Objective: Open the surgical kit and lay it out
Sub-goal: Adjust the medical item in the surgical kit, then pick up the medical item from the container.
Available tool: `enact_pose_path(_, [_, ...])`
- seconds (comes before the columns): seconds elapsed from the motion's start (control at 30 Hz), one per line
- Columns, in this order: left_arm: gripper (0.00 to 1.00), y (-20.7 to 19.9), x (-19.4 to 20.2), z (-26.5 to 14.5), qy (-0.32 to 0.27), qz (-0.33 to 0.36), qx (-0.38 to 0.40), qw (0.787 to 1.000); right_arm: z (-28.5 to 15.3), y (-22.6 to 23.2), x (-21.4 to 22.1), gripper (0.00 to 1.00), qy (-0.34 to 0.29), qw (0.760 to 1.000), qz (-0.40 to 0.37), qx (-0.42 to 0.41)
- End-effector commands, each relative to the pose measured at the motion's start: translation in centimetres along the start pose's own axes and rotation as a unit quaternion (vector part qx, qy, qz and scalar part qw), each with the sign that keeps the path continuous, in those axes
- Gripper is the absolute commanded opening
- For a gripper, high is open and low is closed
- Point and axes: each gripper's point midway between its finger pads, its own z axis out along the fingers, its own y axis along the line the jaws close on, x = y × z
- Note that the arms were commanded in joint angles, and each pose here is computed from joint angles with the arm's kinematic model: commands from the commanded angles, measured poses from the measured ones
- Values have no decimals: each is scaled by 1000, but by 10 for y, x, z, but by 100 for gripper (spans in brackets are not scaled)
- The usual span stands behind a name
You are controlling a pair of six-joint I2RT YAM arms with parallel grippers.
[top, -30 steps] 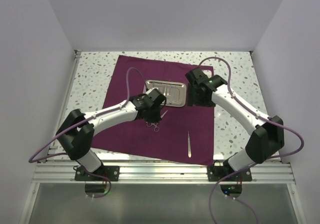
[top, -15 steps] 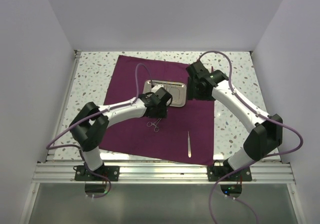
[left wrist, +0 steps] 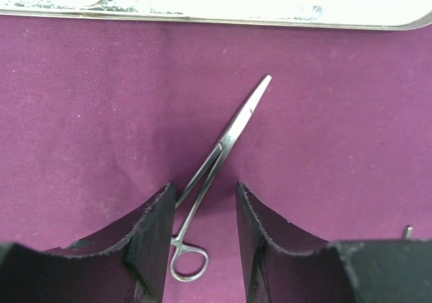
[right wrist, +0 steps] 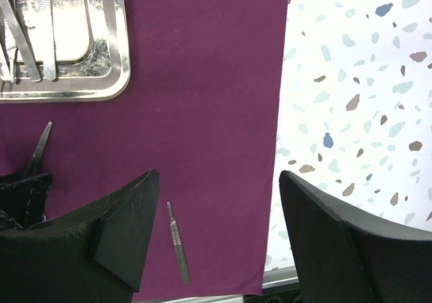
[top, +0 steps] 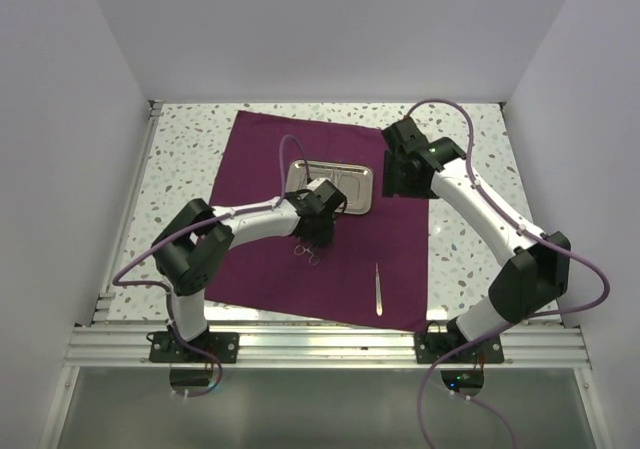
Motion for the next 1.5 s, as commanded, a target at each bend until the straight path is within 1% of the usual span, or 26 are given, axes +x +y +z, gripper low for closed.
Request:
enact_pose_path(0.0, [44,-6,7,1,12,-19,23,999,-17,-8,-14,75,-33,999,7,-4])
enact_pose_path(0.2, [42,-15,36,-19,91,-50,52,993,-16,-12,-12,75,-34,999,6,1])
enact_pose_path(0.33, [43,-16,51,-40,127,-51,57,989,-12,-12,-11,75,-31,999,7,0])
enact_pose_path(0.53, [45,-20,55,-65,136,-46,66,987,-9,-6,-17,75,-33,999,11,-7])
enact_pose_path(0.63, [47,-24,40,-78,117,-40,69,990,-7,7,-28,75,-39,999,16,-28])
enact_pose_path(0.67, [47,-31,21,-88,91,-35,76,992,-4,17,-36,75,-43,998,20,-41])
enact_pose_path(0.7, [48,-35,11,-96,79,-31,83,993,-4,24,-41,75,-45,997,23,-55])
enact_pose_path(0.73, [49,-44,-11,-113,52,-28,93,994,-2,36,-45,74,-41,996,24,-78])
enact_pose_path(0.77, [51,-46,-23,-122,34,-25,93,995,-2,44,-51,74,-44,995,26,-90])
enact_pose_path(0.8, [52,-42,-39,-130,7,-22,81,996,-5,55,-65,74,-59,992,36,-110])
enact_pose_path(0.83, [53,-38,-47,-139,-4,-19,74,997,7,64,-67,74,-50,992,34,-113])
enact_pose_path(0.87, [54,-39,-67,-154,-30,-26,82,996,11,73,-71,74,-48,990,37,-125])
enact_pose_path(0.9, [55,-33,-76,-158,-45,-25,74,996,12,83,-83,72,-58,988,41,-136])
enact_pose_path(0.93, [55,-26,-81,-166,-53,-29,74,995,31,92,-82,71,-42,990,37,-131])
enact_pose_path(0.97, [55,-12,-90,-165,-56,-44,65,995,41,100,-83,69,-35,990,35,-131])
enact_pose_path(1.0, [55,-6,-90,-166,-51,-46,69,995,41,107,-97,65,-44,989,38,-137])
enact_pose_path(1.03, [54,2,-91,-166,-50,-52,67,995,49,113,-98,63,-39,989,36,-136])
enact_pose_path(1.07, [54,16,-93,-169,-53,-62,62,995,76,121,-89,61,-14,992,30,-123])
enact_pose_path(1.1, [54,23,-93,-170,-57,-60,58,995,77,127,-99,53,-21,991,34,-126])
enact_pose_path(1.17, [53,36,-93,-177,-65,-64,51,994,106,134,-92,47,-1,993,33,-110])
enact_pose_path(1.23, [53,44,-91,-181,-70,-63,44,995,115,142,-99,44,-3,993,34,-112])
enact_pose_path(1.27, [53,50,-89,-184,-73,-66,41,994,132,145,-92,42,9,994,29,-101])
enact_pose_path(1.3, [53,52,-88,-185,-74,-66,38,994,131,148,-100,40,2,994,29,-102])
enact_pose_path(1.37, [53,57,-86,-188,-76,-69,37,994,141,150,-101,38,6,995,26,-93])
enact_pose_path(1.47, [53,62,-85,-191,-80,-72,33,994,155,157,-99,38,14,996,24,-88])
